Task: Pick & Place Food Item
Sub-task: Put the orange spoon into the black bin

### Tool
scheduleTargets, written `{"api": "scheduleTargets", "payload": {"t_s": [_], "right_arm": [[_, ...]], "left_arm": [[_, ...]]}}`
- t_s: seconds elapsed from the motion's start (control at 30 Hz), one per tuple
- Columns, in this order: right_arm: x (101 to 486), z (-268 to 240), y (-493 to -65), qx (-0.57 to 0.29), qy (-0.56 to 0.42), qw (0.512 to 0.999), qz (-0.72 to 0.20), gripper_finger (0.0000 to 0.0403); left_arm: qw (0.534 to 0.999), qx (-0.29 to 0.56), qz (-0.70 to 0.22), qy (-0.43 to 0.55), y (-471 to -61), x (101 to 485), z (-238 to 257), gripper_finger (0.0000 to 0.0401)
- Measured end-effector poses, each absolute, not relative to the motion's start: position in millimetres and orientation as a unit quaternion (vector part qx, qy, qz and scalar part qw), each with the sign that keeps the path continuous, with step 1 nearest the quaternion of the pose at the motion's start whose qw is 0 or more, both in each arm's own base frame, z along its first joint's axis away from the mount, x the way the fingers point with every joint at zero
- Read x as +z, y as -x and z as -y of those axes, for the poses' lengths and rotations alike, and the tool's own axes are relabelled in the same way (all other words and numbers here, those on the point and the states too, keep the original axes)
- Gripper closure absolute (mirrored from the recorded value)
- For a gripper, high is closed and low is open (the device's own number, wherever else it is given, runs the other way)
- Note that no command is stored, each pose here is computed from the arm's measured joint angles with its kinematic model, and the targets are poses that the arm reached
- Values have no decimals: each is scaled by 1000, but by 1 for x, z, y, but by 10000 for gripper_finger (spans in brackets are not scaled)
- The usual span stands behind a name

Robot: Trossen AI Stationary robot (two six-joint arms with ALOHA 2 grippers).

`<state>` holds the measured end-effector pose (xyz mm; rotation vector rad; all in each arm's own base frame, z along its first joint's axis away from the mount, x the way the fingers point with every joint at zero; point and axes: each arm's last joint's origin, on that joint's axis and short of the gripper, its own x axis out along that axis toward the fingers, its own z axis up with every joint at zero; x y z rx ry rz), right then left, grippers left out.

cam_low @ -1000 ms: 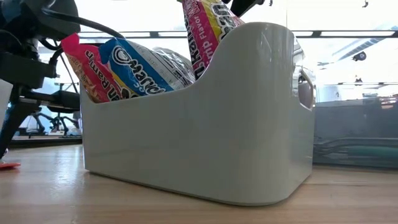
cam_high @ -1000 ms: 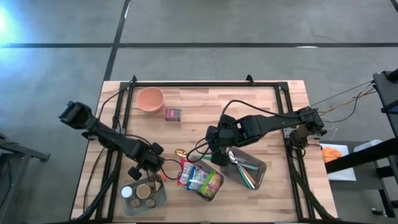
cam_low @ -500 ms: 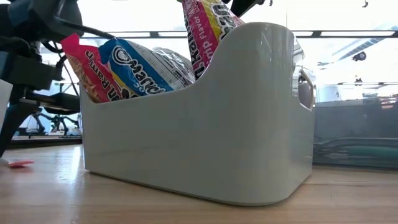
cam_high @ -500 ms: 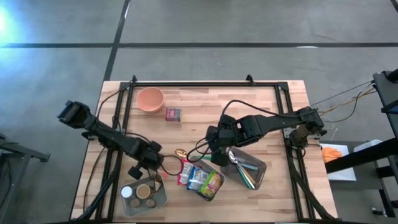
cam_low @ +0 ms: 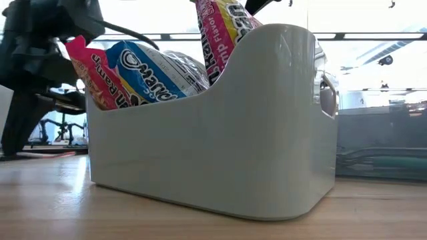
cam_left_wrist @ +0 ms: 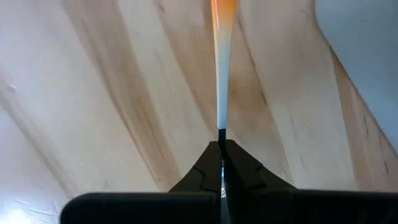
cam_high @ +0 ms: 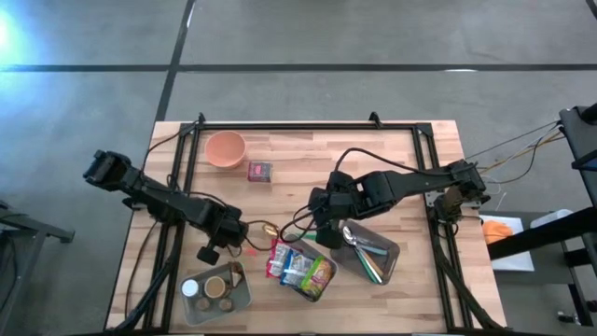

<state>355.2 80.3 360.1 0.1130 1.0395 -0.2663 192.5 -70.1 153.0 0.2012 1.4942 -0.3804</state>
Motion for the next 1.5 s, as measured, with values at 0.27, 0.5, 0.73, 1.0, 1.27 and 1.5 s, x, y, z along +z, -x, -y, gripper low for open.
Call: {"api": "scheduleTargets", "payload": {"t_s": [0.27, 0.5, 0.73, 1.0, 1.27, 1.5], "right_arm": [[373, -80, -355, -115, -37, 870, -478, 71], [386, -79, -353, -113, -17, 881, -459, 71], [396, -77, -346, -94, 26, 875, -474, 71], [411, -77, -341, -79, 44, 882, -463, 71], [418, -88, -339, -22, 131, 886, -445, 71], [420, -108, -338, 7, 279, 866, -416, 71]], "left_arm": [[743, -154, -650, -37, -203, 170, 55, 401], [773, -135, -620, 23, -219, 191, 37, 401], [794, -191, -568, 100, -236, 220, 29, 401], [820, -203, -517, 140, -252, 255, 25, 401], [793, -182, -466, 347, -265, 280, 2, 401], [790, -250, -343, 443, -286, 307, -14, 401]]}}
